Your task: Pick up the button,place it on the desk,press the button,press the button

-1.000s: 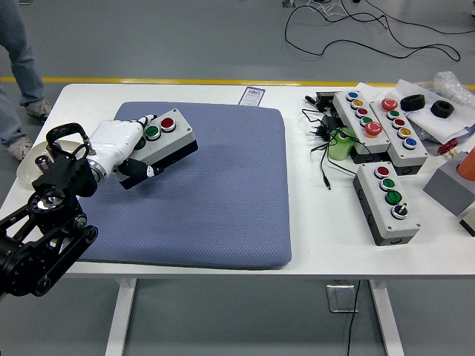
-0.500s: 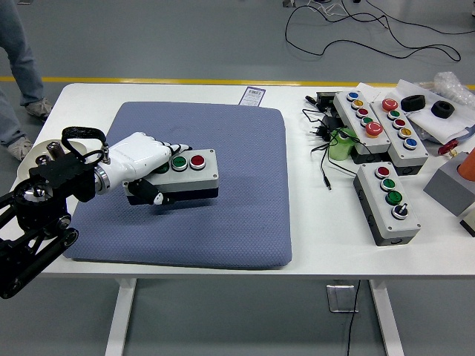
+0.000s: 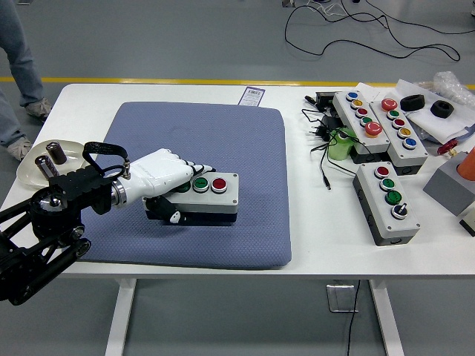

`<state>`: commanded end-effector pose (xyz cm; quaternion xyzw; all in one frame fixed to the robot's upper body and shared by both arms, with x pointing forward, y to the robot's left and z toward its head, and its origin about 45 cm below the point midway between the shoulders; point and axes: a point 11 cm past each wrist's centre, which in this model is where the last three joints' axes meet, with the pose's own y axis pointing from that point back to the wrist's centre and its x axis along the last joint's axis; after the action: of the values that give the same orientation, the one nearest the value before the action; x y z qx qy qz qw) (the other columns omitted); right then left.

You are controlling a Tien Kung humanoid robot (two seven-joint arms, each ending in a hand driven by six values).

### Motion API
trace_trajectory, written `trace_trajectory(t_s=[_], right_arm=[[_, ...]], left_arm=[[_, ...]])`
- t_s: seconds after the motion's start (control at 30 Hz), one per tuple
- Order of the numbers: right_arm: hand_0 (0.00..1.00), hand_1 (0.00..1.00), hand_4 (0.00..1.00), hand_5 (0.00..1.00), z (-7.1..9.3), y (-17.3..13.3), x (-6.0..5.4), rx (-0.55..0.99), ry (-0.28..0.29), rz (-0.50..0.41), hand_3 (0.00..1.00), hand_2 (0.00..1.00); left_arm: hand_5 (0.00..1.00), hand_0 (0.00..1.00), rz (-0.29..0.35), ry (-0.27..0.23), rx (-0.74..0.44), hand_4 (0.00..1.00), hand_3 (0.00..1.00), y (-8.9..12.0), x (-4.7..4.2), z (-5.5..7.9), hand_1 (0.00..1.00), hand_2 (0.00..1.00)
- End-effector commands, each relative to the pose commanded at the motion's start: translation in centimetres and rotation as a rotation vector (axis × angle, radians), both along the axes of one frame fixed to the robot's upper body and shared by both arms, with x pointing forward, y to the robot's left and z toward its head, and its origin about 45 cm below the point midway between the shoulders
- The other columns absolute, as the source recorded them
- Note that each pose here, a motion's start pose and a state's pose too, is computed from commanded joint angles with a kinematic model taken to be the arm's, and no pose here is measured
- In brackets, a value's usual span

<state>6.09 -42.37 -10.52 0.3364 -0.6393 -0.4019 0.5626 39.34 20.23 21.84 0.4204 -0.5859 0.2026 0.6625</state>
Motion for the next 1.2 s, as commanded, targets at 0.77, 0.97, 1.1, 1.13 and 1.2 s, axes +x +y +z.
trace_trajectory(t_s=[0.77,0.97,1.1,1.13,1.2], right_arm=[[0.659,0.652,0.469,0.328,0.0,0.0,0.1,0.000,-0.002,0.005,0.610,0.707],[0.659,0.652,0.469,0.327,0.0,0.0,0.1,0.000,-0.002,0.006,0.610,0.707],[0.659,0.652,0.468,0.327,0.0,0.0,0.1,0.000,-0.002,0.007,0.609,0.707],[0.659,0.652,0.468,0.327,0.0,0.0,0.1,0.000,-0.002,0.007,0.609,0.707],[0.659,0.652,0.468,0.327,0.0,0.0,0.1,0.000,-0.003,0.007,0.609,0.707]], left_arm=[[0.353,0.582,0.040,0.084,0.022,0.981,0.998,0.0,-0.19,-0.7,0.746,0.899],[0.393,0.798,0.063,0.094,0.031,0.998,0.998,0.2,-0.11,-0.6,0.911,0.998],[0.425,0.940,0.077,0.095,0.025,0.998,0.998,0.4,-0.13,-0.3,0.998,0.998],[0.425,0.940,0.081,0.093,0.017,0.998,0.998,0.4,-0.20,0.0,0.998,0.998],[0.425,0.940,0.082,0.084,-0.007,0.998,0.998,0.4,-0.37,0.8,0.998,0.998]])
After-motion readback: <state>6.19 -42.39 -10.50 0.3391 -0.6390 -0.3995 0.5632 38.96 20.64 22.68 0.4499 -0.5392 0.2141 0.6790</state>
